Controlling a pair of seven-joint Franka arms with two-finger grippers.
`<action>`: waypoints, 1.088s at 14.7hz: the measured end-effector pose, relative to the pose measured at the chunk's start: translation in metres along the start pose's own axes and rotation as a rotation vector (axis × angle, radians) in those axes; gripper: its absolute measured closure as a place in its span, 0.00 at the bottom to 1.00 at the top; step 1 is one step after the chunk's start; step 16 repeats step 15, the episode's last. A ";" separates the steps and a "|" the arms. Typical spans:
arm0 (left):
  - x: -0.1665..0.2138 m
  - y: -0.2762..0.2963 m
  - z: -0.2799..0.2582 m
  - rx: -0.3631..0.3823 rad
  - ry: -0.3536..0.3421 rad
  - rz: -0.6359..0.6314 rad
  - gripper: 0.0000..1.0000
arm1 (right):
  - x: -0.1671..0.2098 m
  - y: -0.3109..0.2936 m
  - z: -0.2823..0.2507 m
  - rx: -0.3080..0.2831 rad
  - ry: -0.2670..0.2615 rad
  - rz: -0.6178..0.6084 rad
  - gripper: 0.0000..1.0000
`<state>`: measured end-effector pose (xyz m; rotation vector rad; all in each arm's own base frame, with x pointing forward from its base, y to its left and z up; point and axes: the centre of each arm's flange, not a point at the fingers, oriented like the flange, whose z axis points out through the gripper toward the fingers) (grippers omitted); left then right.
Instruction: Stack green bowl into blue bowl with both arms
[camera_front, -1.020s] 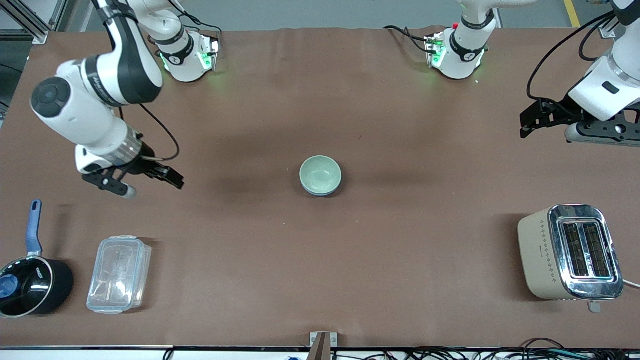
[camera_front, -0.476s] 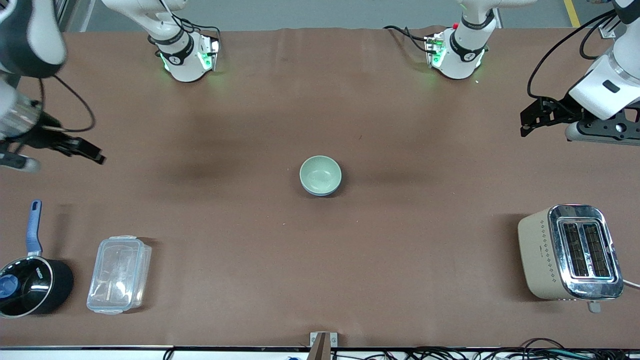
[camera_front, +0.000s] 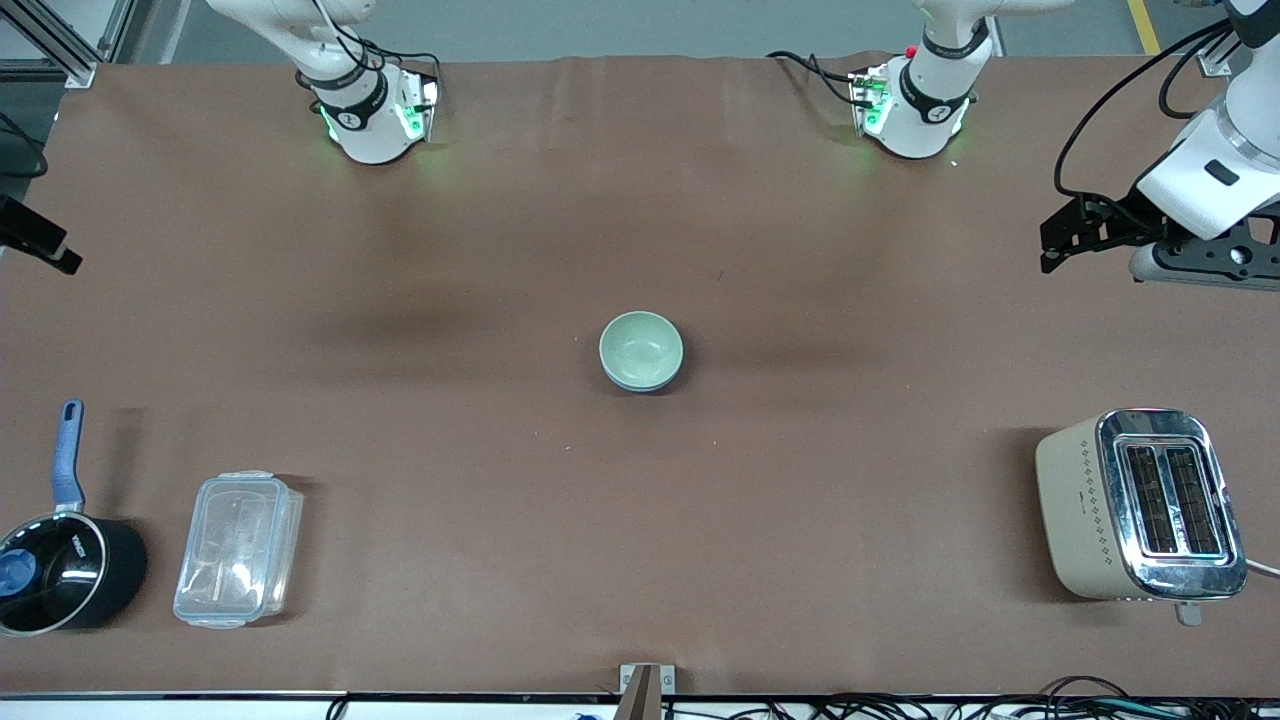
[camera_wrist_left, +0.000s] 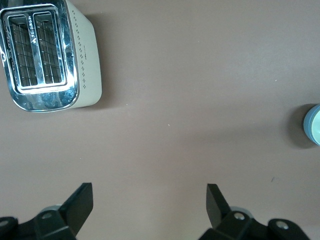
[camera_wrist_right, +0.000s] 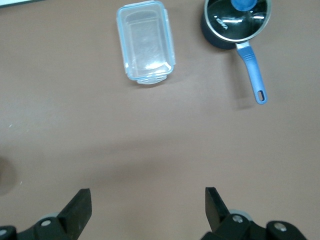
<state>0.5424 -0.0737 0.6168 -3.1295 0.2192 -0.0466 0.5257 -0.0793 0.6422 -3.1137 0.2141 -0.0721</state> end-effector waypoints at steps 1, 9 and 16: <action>0.000 0.000 -0.001 0.000 0.003 0.000 0.00 | -0.003 -0.012 0.001 0.000 -0.026 -0.019 0.02; 0.005 -0.002 -0.008 0.040 0.018 0.009 0.00 | -0.004 -0.045 -0.020 -0.014 -0.022 -0.065 0.00; 0.003 -0.001 -0.007 0.040 -0.003 0.009 0.00 | 0.006 -0.037 -0.020 -0.017 -0.010 -0.048 0.00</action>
